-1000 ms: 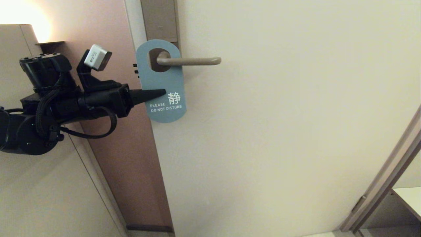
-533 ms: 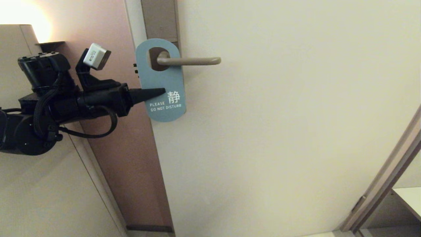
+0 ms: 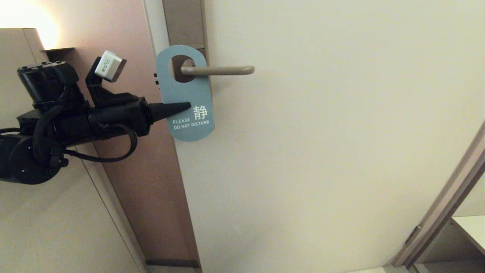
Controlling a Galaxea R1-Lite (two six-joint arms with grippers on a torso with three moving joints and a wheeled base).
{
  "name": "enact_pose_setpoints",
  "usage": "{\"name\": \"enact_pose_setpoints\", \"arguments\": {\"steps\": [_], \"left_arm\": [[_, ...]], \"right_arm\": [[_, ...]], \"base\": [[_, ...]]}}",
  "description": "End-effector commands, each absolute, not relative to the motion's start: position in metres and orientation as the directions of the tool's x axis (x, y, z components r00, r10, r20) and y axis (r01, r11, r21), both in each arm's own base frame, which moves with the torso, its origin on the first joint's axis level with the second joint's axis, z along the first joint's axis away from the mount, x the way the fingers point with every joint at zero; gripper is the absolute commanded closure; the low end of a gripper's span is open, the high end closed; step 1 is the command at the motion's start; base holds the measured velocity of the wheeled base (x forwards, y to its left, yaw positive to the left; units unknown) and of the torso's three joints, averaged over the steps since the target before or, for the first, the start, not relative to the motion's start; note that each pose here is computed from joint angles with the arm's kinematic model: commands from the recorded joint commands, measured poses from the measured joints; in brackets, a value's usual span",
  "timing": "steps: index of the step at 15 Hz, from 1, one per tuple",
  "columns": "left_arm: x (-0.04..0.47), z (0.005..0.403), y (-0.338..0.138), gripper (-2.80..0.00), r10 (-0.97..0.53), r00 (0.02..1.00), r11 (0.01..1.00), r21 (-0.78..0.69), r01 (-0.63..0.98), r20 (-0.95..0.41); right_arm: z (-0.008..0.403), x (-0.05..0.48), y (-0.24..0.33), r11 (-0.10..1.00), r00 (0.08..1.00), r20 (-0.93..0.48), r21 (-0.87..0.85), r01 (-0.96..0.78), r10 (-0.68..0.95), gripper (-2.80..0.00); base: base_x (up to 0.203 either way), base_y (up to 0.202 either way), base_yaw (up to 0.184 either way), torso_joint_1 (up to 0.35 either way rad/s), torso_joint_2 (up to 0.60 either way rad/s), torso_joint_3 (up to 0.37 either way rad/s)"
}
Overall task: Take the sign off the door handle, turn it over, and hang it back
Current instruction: Take down the sign
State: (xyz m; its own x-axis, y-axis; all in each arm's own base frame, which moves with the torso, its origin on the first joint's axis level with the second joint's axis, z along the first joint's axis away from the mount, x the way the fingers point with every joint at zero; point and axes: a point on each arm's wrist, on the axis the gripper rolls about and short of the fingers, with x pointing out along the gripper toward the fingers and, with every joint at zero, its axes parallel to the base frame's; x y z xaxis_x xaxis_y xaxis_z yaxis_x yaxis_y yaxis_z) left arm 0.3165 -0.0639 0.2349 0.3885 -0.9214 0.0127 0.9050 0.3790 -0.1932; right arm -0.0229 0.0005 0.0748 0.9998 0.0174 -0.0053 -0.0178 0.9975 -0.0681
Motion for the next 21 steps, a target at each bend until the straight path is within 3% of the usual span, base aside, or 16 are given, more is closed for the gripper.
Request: {"name": "enact_pose_setpoints", "arguments": {"steps": [1,21], "left_arm": [[0.311,0.233,-0.066,0.0,-0.92,0.392,0.384,-0.181,0.905,0.009],[0.304,0.23,-0.093,0.0,-0.84,0.543,0.54,-0.12,0.833,-0.016]], "right_arm": [[0.075,-0.023,0.001,0.997,1.0,-0.006,-0.069,-0.019,0.018,0.0],[0.075,-0.023,0.001,0.997,1.0,-0.006,-0.069,-0.019,0.018,0.0]], "base": [[0.0,0.0,0.0,0.0,0.0,0.0],[0.0,0.0,0.0,0.0,0.0,0.0]]}}
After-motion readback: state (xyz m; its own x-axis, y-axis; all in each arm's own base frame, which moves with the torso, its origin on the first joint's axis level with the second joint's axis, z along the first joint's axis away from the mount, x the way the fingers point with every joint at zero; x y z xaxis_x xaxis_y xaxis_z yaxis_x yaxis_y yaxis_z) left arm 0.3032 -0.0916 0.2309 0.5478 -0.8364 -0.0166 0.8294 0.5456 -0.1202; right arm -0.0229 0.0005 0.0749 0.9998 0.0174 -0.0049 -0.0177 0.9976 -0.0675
